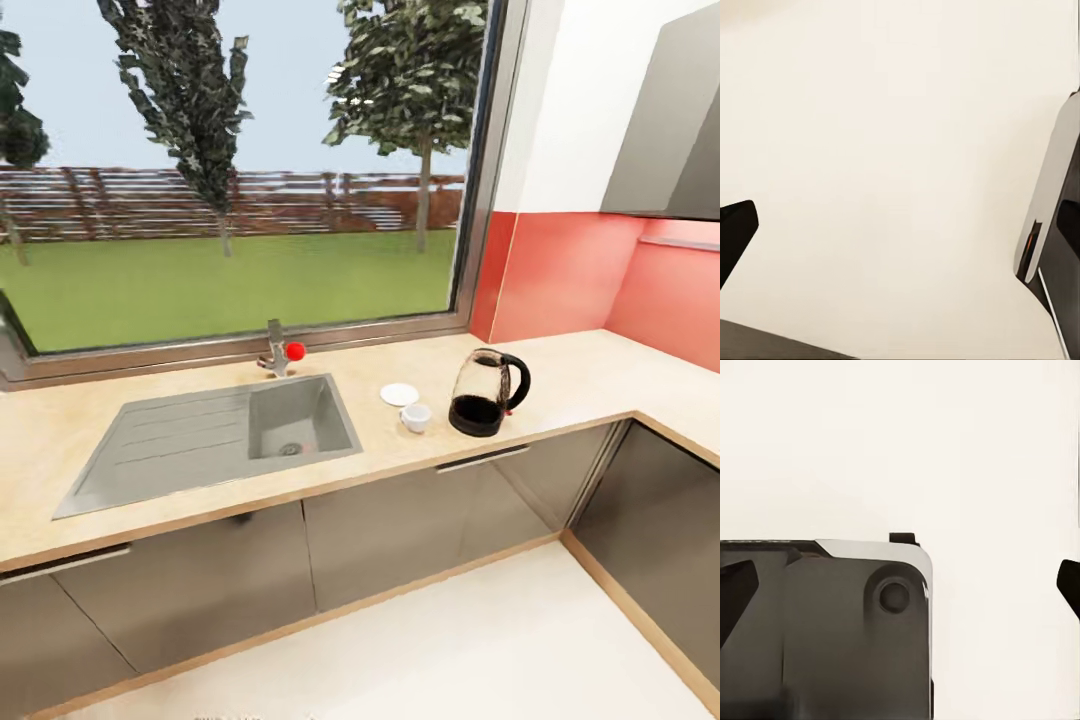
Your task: Set up a coffee station on the kitchen countertop: keep the coffee maker on the countertop, move the bottle of coffee from the kitchen shelf to the counter next to the coffee maker, place a paper coffee filter on top of the coffee maker, put the saucer next to the coffee maker with the coffee cup on the saucer, and place the electric kettle next to the coffee maker.
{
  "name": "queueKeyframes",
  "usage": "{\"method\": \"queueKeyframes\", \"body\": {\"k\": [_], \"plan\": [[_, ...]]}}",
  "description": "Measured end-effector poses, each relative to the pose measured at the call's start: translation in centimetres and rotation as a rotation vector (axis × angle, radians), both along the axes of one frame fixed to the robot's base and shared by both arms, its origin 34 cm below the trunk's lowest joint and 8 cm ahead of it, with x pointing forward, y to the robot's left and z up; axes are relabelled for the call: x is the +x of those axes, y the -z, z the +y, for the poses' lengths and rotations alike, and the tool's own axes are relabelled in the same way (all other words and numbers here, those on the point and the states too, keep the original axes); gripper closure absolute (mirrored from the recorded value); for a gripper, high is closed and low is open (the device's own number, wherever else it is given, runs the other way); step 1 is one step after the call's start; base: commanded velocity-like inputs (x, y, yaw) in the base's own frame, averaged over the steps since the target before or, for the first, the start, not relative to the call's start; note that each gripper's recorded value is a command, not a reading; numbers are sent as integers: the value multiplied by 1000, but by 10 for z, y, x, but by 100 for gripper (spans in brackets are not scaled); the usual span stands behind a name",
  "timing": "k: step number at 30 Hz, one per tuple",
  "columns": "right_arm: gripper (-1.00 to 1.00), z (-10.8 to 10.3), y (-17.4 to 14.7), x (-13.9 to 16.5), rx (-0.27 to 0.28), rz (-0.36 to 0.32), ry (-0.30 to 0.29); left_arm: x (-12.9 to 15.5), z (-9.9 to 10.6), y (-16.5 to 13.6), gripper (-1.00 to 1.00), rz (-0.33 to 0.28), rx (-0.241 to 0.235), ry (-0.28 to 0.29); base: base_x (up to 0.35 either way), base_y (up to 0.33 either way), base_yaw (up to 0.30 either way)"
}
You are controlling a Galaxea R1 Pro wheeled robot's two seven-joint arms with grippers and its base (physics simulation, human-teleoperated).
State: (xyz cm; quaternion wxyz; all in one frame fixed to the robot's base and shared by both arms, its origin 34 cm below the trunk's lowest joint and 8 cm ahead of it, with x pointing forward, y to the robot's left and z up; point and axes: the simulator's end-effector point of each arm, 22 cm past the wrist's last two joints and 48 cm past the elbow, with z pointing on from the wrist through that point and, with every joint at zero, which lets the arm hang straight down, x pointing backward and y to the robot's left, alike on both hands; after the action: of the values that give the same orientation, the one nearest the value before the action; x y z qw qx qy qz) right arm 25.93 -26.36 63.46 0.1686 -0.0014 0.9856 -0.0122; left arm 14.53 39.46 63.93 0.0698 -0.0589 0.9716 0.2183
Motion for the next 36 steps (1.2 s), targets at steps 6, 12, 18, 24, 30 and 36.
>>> {"method": "queueKeyframes", "body": {"k": [6,12,18,24,30,36], "plan": [[-100,0,0,0,0,0,0,0,0,0,-100,0,-2,0,34,-272,275],[-100,0,0,0,0,-1,0,0,-1,1,-100,-1,-6,1,102,-272,275],[-100,0,0,0,0,-1,0,1,-2,1,-100,-2,-7,1,105,-272,234],[-100,0,0,0,0,0,-1,1,-3,1,-100,-3,-8,1,95,-272,48],[-100,-13,3,-12,-18,25,-6,1,-5,1,-100,-3,-11,0,24,-273,5],[-100,-21,5,-21,-28,45,-8,1,-14,3,-100,-3,-21,-1,3,-274,1]]}}
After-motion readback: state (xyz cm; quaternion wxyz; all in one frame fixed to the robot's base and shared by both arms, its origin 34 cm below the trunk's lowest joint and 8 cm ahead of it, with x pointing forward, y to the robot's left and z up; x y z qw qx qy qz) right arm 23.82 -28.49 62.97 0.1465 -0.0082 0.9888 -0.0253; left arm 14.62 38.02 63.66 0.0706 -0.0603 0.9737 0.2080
